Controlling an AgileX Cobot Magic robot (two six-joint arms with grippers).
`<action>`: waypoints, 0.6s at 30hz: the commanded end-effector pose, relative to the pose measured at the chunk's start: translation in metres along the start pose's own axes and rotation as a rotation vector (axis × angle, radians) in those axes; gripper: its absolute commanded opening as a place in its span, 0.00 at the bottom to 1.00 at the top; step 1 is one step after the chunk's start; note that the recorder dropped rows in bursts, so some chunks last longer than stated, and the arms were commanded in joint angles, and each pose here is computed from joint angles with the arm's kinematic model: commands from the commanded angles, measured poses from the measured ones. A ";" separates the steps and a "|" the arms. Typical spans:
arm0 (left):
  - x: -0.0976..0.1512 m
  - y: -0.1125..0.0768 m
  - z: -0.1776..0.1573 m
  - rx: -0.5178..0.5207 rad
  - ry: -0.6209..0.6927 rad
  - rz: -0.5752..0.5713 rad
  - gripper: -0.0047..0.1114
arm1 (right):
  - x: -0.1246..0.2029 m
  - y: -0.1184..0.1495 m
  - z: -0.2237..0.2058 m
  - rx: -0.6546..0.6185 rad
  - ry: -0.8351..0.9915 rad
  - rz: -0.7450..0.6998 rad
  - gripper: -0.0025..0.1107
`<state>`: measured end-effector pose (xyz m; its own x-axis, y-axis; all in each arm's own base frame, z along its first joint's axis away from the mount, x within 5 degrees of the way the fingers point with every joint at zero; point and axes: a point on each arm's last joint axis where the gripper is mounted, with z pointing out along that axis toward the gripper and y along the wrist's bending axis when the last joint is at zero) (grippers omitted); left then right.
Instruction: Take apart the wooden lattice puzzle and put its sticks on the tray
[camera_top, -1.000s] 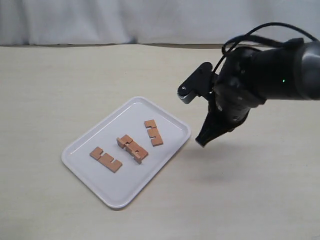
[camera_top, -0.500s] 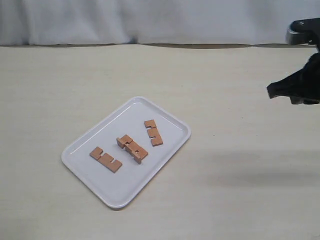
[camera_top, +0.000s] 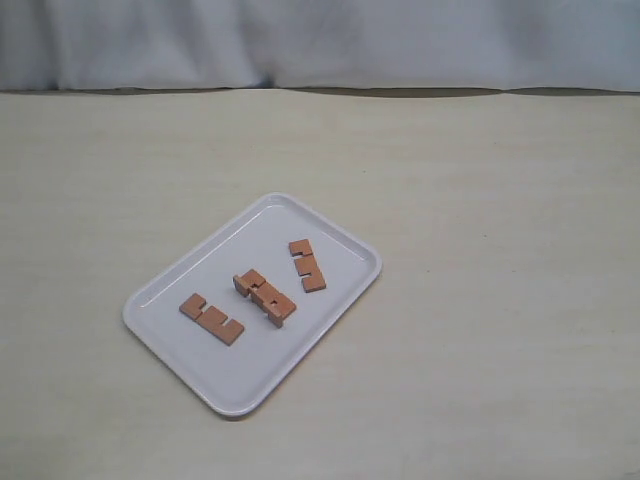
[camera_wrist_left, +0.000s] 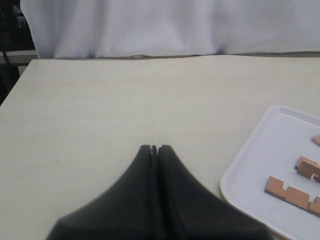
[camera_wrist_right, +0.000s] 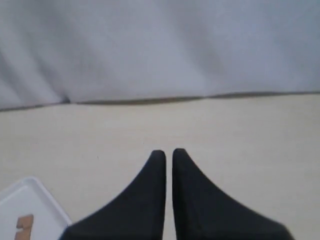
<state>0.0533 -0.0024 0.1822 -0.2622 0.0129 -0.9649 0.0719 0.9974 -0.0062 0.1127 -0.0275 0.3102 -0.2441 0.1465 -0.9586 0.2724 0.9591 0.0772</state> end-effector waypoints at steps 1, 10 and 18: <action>0.000 0.000 0.000 0.001 -0.010 -0.001 0.04 | 0.011 -0.001 -0.033 -0.044 -0.244 0.008 0.06; 0.000 0.000 0.000 0.001 -0.010 -0.001 0.04 | 0.027 -0.005 -0.080 -0.071 -0.497 0.013 0.06; 0.000 0.000 0.000 0.001 -0.010 -0.001 0.04 | 0.029 -0.006 -0.085 -0.066 -0.510 0.012 0.06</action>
<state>0.0533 -0.0024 0.1822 -0.2622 0.0129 -0.9649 0.0719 0.9974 -0.0062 0.0253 -0.0080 0.3071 0.2590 0.0400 -0.9650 0.1996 0.9754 0.0940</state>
